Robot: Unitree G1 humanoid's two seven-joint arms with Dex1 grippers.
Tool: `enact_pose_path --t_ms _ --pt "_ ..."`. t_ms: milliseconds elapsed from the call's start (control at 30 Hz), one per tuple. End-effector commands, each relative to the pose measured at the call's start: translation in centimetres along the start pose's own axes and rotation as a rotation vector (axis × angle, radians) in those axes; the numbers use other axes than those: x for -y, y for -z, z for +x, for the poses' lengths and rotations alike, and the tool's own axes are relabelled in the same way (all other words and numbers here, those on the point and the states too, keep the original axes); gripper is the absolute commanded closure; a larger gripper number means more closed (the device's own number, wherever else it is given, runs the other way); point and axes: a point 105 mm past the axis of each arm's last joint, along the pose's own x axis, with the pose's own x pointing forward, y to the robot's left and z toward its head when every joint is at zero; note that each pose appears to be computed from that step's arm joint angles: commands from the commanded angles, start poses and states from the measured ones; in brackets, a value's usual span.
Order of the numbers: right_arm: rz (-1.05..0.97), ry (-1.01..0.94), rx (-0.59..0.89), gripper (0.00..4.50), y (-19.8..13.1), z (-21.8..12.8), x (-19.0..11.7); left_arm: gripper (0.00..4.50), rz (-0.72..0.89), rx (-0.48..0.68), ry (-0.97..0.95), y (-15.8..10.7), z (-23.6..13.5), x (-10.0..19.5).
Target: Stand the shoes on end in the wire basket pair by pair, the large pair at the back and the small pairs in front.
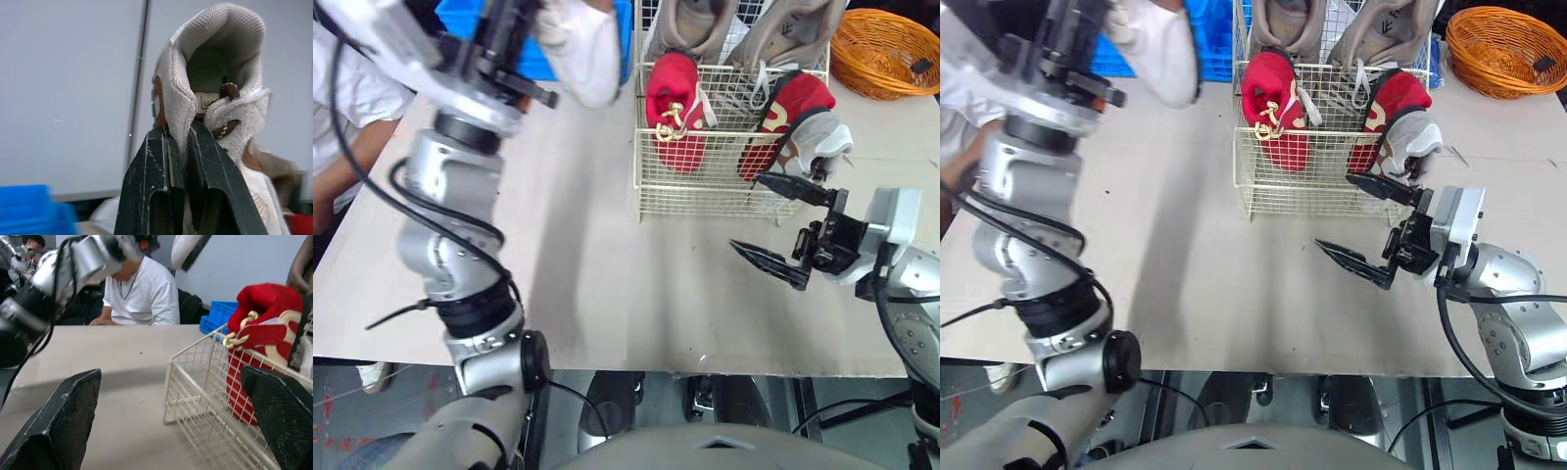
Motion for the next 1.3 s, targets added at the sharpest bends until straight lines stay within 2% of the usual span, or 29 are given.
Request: enact_pose_path --t_ms 33,300,400,700,800,1000,1300 --pt "-0.024 0.032 0.054 0.00 -1.7 0.1 0.1 4.48 0.075 0.038 0.024 0.3 -0.1 2.1" --pt "-0.017 0.088 0.057 0.00 -1.9 -0.1 0.2 4.48 0.128 0.078 0.017 4.9 -0.9 4.7" --pt "-0.020 0.107 0.057 0.00 -2.1 -0.4 0.4 4.48 0.159 0.059 0.022 6.4 -1.8 4.9" --pt "-0.007 0.131 0.066 0.00 -2.2 -0.6 0.7 4.48 0.273 0.080 0.039 8.7 -3.7 5.8" --pt "-0.005 0.136 0.061 0.00 -2.2 -0.8 0.7 4.48 0.316 0.063 -0.010 10.5 -4.4 5.3" --pt "0.001 0.148 0.056 0.00 -2.3 -1.0 0.6 4.48 0.266 0.013 -0.054 12.7 -6.0 5.0" --pt "0.002 0.157 0.055 0.00 -2.4 -1.1 0.5 4.48 0.168 -0.086 -0.001 14.8 -7.3 6.1"
